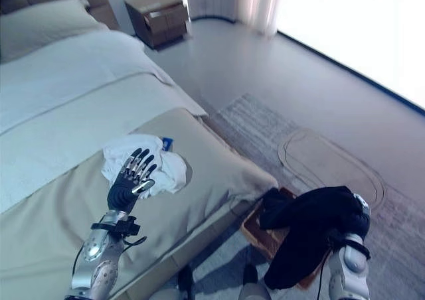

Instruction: Pick up clothes into the bucket

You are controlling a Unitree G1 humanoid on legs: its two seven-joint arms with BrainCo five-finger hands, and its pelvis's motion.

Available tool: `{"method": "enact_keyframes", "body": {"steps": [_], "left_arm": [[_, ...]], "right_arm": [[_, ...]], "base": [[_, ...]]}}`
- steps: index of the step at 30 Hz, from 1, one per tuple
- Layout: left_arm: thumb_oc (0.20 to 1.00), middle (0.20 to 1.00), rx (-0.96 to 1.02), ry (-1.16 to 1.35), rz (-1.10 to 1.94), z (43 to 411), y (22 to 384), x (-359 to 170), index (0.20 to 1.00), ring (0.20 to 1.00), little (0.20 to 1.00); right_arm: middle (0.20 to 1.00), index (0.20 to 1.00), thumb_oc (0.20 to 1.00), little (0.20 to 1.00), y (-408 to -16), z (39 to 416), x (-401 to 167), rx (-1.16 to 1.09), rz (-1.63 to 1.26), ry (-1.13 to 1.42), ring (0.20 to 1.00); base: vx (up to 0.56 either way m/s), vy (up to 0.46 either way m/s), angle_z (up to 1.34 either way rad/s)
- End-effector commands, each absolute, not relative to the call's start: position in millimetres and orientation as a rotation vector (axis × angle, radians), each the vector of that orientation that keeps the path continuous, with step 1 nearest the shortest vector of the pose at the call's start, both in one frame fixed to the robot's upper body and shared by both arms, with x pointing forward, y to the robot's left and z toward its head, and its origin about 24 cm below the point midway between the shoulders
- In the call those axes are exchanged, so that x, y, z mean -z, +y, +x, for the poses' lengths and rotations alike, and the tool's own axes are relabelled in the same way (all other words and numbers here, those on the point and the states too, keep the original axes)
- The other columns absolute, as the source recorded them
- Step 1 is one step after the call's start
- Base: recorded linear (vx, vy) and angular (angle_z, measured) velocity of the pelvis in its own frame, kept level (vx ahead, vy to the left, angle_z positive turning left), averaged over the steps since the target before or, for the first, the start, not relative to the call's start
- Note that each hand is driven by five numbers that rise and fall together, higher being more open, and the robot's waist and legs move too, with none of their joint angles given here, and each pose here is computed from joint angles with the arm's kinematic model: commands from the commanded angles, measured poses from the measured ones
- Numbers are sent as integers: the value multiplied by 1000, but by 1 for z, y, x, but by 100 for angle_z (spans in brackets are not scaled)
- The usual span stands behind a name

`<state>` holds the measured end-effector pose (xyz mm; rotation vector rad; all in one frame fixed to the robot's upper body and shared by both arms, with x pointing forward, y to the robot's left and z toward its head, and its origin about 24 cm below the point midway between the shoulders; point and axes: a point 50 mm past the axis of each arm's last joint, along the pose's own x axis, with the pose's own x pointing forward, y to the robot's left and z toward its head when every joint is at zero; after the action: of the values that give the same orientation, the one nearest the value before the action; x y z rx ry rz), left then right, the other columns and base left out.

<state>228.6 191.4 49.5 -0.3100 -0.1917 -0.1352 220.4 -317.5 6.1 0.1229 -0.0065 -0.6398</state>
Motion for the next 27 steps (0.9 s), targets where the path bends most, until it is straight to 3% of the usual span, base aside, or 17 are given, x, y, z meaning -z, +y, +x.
{"method": "enact_keyframes", "body": {"steps": [1, 18, 27], "left_arm": [[1000, 1000, 133, -402, -323, 231, 198, -88, 1000, 1000, 1000], [1000, 1000, 234, -468, -339, 238, 174, -108, 1000, 1000, 1000], [1000, 1000, 280, -518, -355, 241, 158, -123, 1000, 1000, 1000]], "right_arm": [[200, 200, 200, 200, -330, 252, -70, 595, 49, -261, 200], [200, 200, 200, 200, -355, 293, -182, 680, -95, -551, 200], [200, 200, 200, 200, -335, 319, -207, 617, -147, -579, 200]], "base": [[-137, 12, -19], [-90, -1, -10], [-39, -17, 0]]}}
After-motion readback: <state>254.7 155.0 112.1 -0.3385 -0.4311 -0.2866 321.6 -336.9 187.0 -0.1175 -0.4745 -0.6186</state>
